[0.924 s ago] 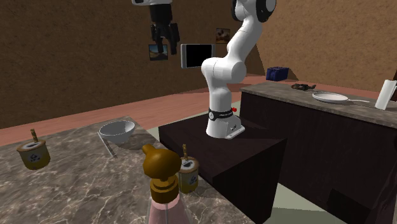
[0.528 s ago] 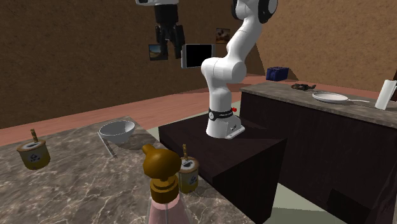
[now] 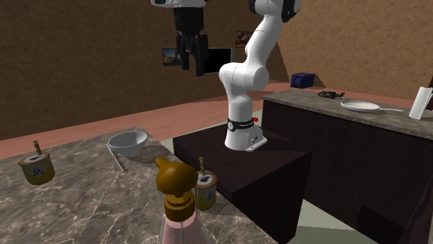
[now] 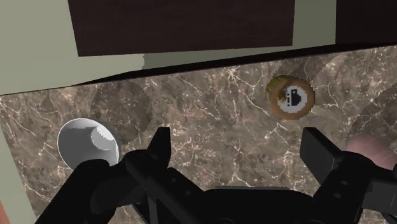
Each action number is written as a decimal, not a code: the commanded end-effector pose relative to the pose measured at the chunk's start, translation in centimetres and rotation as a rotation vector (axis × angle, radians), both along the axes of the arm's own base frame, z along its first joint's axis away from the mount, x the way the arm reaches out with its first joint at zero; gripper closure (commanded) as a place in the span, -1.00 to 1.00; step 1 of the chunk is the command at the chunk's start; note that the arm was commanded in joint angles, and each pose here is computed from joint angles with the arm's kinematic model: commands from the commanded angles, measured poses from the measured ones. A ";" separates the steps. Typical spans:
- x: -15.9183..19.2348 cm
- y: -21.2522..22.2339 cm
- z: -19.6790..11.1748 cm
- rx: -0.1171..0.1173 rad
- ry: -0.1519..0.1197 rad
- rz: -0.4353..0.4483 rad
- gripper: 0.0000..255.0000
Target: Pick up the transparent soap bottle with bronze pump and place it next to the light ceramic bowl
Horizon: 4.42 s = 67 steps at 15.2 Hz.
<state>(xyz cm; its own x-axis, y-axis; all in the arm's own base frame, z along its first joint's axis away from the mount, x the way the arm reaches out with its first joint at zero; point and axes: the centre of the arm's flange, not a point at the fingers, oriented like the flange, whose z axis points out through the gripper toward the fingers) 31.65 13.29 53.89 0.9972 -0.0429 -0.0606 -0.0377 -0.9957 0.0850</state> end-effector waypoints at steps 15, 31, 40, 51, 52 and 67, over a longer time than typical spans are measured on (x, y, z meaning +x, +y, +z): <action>7.7 19.2 -4.4 -0.047 -0.103 -0.218 -1.00; 15.3 29.9 -9.9 -0.078 -0.169 -0.356 -1.00; 15.4 29.7 -11.2 -0.078 -0.169 -0.356 -1.00; 15.4 29.7 -11.2 -0.078 -0.169 -0.356 1.00; 15.4 29.7 -10.7 -0.078 -0.169 -0.356 1.00; 15.4 29.7 -2.8 -0.078 -0.169 -0.356 1.00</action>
